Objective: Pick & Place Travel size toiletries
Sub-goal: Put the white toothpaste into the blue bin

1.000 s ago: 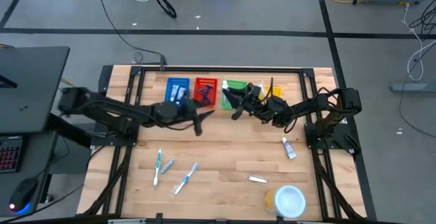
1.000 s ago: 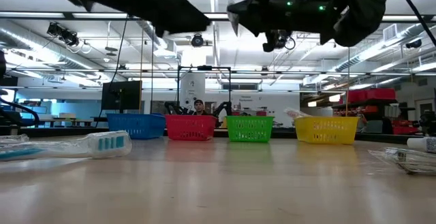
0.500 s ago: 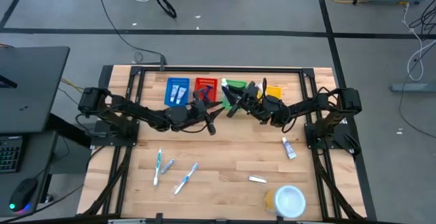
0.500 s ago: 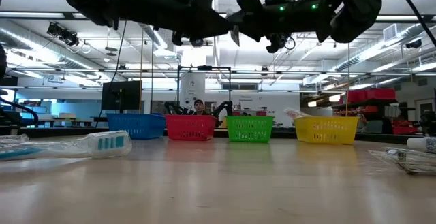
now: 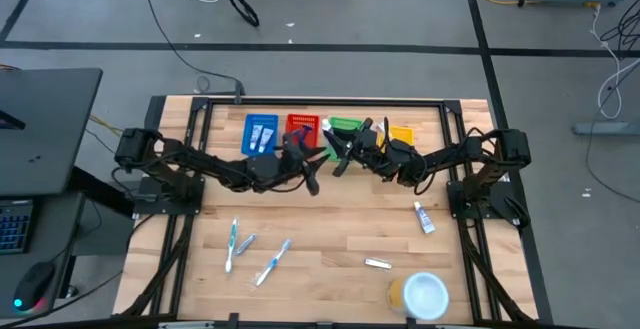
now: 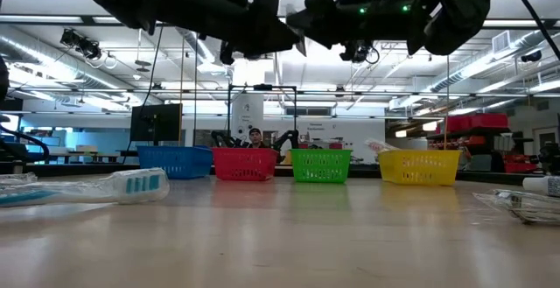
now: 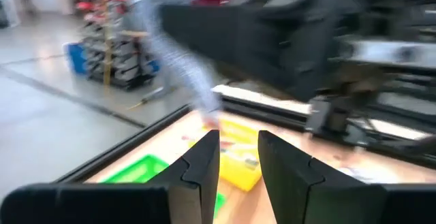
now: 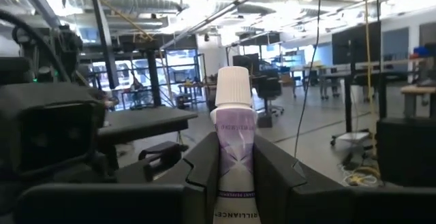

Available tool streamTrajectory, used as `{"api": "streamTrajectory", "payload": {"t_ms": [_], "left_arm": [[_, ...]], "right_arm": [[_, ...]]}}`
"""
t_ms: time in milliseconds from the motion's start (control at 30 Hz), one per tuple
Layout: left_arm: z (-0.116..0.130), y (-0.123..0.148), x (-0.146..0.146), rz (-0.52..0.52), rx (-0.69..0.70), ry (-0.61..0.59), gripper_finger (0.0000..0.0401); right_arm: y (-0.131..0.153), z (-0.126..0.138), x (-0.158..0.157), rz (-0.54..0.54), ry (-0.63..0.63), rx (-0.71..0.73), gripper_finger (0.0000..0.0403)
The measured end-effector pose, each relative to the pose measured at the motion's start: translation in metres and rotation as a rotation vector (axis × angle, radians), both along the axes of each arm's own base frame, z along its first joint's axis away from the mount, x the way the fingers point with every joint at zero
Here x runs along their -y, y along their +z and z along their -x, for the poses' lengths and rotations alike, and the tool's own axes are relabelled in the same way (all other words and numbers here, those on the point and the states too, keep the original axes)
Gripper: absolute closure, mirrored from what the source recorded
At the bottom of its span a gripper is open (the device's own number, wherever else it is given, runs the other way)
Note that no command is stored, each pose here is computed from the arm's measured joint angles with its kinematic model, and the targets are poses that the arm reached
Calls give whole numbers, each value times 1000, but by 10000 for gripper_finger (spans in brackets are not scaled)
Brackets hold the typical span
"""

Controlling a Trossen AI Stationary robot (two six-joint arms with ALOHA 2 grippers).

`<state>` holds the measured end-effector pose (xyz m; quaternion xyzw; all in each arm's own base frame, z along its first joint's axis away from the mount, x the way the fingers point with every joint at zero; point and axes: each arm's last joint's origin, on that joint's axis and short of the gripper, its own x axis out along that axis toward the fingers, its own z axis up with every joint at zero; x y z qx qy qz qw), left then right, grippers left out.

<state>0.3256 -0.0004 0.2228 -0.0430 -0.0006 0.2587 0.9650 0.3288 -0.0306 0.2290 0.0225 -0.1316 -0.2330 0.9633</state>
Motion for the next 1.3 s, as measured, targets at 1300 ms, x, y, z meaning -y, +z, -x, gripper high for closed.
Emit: {"api": "streamTrajectory", "payload": {"t_ms": [1300], "left_arm": [[0, 1, -3, 33, 35, 19, 292]], "right_arm": [[0, -2, -9, 89, 154, -30, 326]]}}
